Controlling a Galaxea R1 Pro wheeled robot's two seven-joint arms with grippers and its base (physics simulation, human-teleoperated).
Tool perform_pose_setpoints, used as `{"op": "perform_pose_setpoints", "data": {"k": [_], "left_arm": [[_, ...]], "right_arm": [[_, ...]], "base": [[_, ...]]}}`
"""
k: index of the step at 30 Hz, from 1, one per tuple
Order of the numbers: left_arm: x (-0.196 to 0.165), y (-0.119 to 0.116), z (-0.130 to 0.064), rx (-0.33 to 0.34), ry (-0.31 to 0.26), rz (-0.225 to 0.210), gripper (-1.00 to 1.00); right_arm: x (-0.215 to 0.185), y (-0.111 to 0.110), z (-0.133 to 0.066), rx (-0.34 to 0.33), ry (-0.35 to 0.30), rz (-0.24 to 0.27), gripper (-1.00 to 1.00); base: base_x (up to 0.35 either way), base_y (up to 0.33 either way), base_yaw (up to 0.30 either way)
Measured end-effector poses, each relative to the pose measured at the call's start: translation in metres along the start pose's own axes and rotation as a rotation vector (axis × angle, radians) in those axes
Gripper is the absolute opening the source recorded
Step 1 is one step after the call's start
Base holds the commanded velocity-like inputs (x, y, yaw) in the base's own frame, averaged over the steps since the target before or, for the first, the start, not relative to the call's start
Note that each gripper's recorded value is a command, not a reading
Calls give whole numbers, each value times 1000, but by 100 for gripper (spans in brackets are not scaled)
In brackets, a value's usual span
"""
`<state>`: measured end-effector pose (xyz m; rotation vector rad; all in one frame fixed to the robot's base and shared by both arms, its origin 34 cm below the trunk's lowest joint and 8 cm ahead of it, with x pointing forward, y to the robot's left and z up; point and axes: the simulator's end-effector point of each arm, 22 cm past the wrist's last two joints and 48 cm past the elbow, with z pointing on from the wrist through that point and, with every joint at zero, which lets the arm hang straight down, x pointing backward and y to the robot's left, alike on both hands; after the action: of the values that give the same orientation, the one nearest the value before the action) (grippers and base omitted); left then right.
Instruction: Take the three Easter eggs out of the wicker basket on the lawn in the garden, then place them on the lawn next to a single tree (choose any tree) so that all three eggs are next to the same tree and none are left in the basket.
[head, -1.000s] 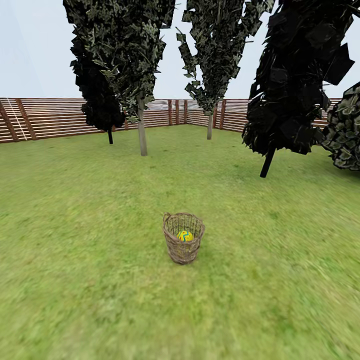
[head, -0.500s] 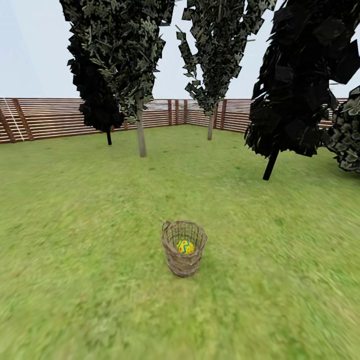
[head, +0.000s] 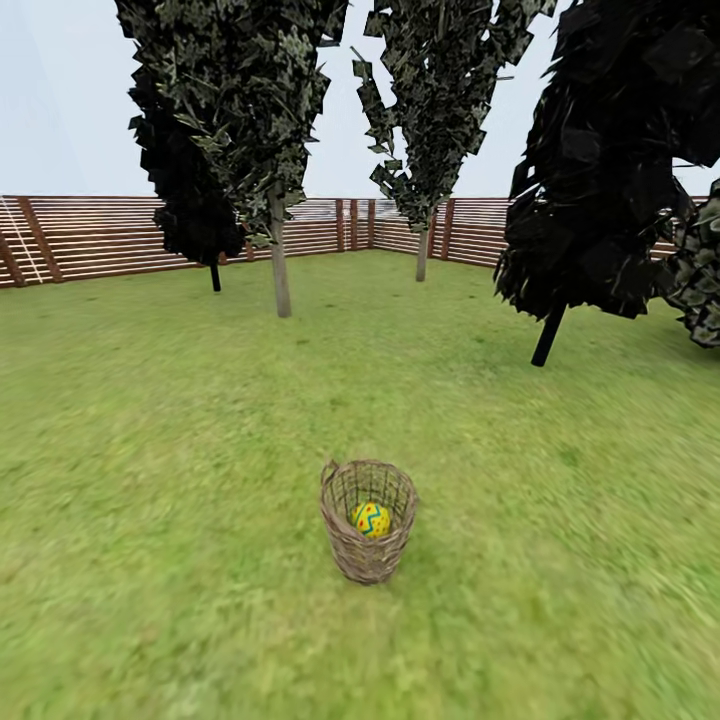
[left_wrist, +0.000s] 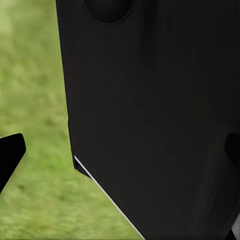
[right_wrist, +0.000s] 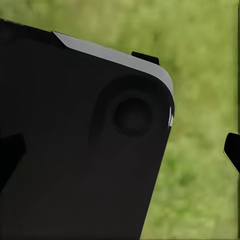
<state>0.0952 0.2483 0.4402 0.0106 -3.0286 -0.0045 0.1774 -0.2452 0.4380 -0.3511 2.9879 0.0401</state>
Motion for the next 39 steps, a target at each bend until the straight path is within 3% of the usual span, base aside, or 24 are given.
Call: {"op": "perform_pose_setpoints", "data": {"k": [39], "left_arm": [[6,0,0,0,15,0,100]], "right_arm": [[5,2,0,-5,14,0,100]], "base": [[322,0,0]]}}
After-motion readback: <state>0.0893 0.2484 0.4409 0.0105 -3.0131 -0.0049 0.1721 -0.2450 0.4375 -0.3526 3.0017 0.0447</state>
